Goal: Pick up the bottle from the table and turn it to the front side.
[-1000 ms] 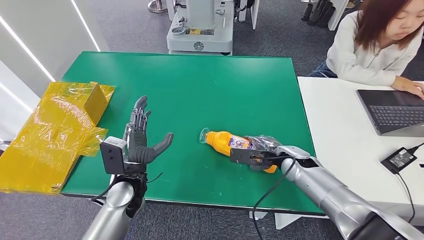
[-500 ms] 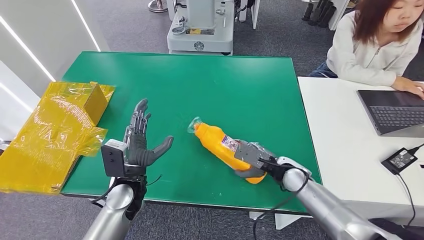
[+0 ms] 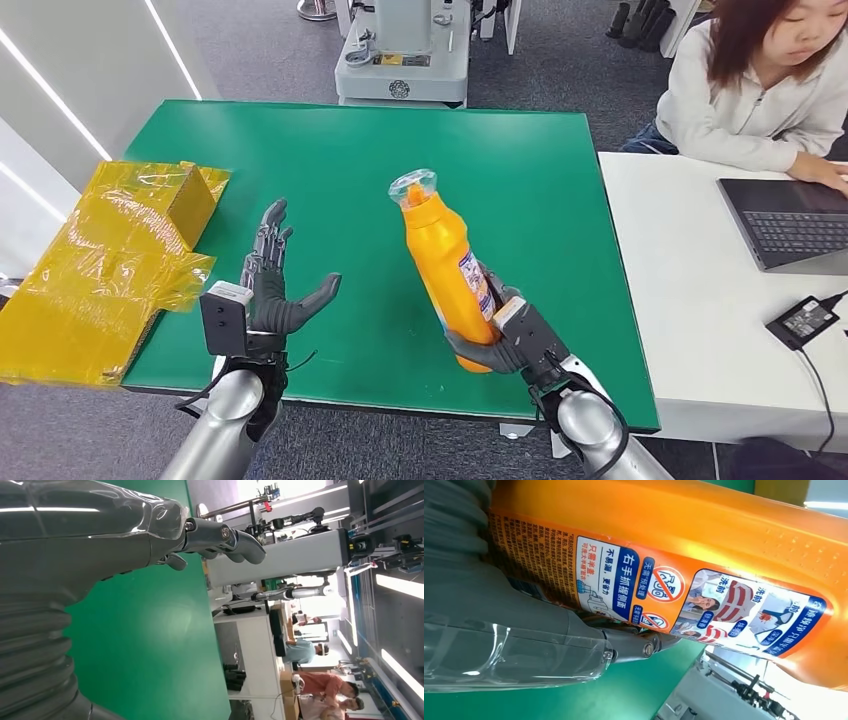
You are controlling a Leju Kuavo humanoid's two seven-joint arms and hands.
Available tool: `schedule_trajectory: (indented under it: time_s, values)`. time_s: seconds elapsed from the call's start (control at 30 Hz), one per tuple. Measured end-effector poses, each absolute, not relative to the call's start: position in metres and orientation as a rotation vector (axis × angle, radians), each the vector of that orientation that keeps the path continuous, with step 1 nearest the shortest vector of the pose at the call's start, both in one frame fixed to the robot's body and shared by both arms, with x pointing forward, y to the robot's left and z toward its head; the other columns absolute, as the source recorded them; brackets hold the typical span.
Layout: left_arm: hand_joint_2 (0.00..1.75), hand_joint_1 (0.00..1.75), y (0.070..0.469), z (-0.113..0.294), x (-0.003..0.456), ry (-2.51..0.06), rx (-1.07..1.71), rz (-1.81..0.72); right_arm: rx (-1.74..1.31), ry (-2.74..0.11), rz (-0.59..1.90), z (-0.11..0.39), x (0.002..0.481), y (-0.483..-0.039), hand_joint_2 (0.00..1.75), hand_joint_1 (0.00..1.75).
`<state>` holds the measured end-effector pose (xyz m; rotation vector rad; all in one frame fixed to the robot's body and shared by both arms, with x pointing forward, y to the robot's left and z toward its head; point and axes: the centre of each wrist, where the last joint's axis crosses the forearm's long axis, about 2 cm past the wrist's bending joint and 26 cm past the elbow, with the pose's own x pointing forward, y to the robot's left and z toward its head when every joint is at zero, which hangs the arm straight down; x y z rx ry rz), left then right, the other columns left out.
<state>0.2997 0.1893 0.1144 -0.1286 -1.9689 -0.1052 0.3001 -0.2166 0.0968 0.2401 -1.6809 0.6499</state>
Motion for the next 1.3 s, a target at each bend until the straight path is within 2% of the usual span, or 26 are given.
schedule_trajectory:
  time_s: [0.1,0.23,0.47,0.63,0.9,1.3]
  values:
    - [1.75,0.0,0.19,0.113,0.299,-1.923,-0.19,-0.121,0.234,-1.694,0.655,0.098,0.298,-0.214,1.75,1.75]
    - [1.75,0.0,0.194,0.113,0.3,-1.795,-0.413,-0.173,0.204,-1.678,0.713,0.098,0.307,-0.212,1.75,1.75]
    - [1.75,0.0,0.195,0.154,0.345,-1.668,-0.724,-0.256,0.115,-1.664,0.817,0.112,0.36,-0.192,1.75,1.75]
    - [1.75,0.0,0.183,0.168,0.365,-1.578,-0.868,-0.231,0.093,-1.656,0.872,0.123,0.378,-0.17,1.75,1.75]
    - [1.75,0.0,0.168,0.169,0.382,-1.564,-0.84,-0.241,0.01,-1.684,0.913,0.123,0.381,-0.154,1.75,1.75]
    - [1.75,0.0,0.17,0.135,0.393,-1.494,-0.599,-0.294,-0.06,-1.7,1.027,0.116,0.369,-0.136,1.75,1.75]
